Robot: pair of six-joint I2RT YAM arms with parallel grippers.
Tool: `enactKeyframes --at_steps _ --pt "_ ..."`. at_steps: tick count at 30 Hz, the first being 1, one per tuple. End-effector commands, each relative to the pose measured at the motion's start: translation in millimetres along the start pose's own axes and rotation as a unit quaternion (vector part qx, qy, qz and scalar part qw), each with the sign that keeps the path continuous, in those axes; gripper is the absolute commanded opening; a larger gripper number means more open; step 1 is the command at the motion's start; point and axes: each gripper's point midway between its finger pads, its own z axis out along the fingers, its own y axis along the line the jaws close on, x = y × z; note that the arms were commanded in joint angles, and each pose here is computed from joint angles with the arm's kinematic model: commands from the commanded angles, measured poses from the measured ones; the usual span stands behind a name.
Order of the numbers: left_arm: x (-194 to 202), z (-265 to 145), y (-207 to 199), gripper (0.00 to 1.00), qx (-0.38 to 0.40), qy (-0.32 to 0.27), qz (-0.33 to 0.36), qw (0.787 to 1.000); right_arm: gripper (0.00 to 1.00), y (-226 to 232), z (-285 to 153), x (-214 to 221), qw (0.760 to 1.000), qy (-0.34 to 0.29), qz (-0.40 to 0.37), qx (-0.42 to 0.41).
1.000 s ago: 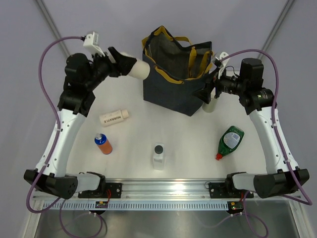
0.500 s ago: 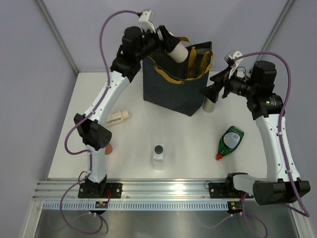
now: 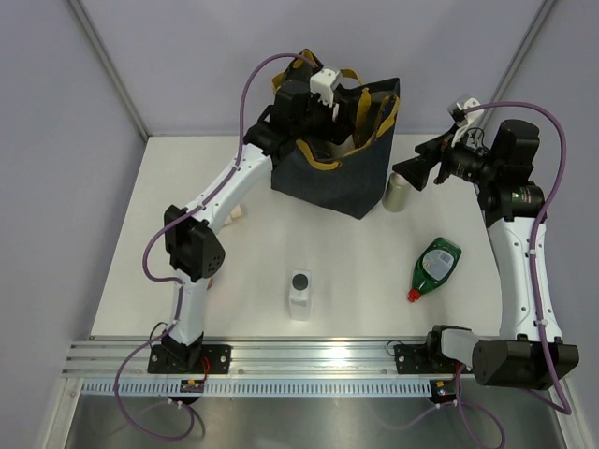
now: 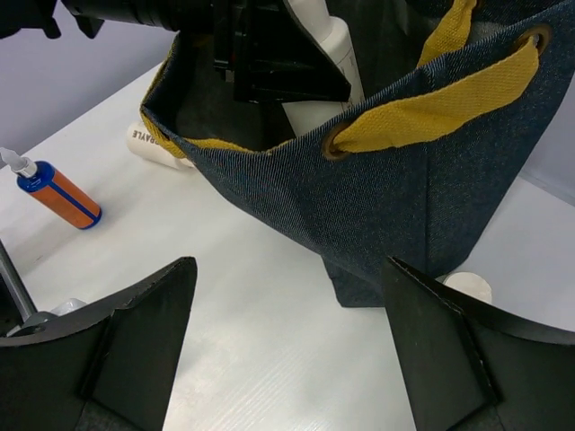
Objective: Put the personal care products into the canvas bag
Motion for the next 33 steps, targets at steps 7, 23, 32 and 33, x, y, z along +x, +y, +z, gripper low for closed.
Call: enactKeyframes --at_steps 7,23,32,33 --pt "42 41 33 0.08 -0.028 0.002 0.048 0.998 0.91 -1 5 0 1.0 -0.007 0.002 -0.017" --pt "53 41 31 0.86 -0.026 0.015 0.012 0.999 0.99 -84 12 65 0.981 0.079 0.07 0.165" --pt "-36 -8 5 0.99 -0.011 -0.066 0.006 0.998 0.99 -145 24 148 0.921 0.101 0.207 0.314" --pt "-46 -14 3 0.99 -0.01 -0.074 0.006 0.997 0.99 -150 27 159 0.913 0.109 0.222 0.324"
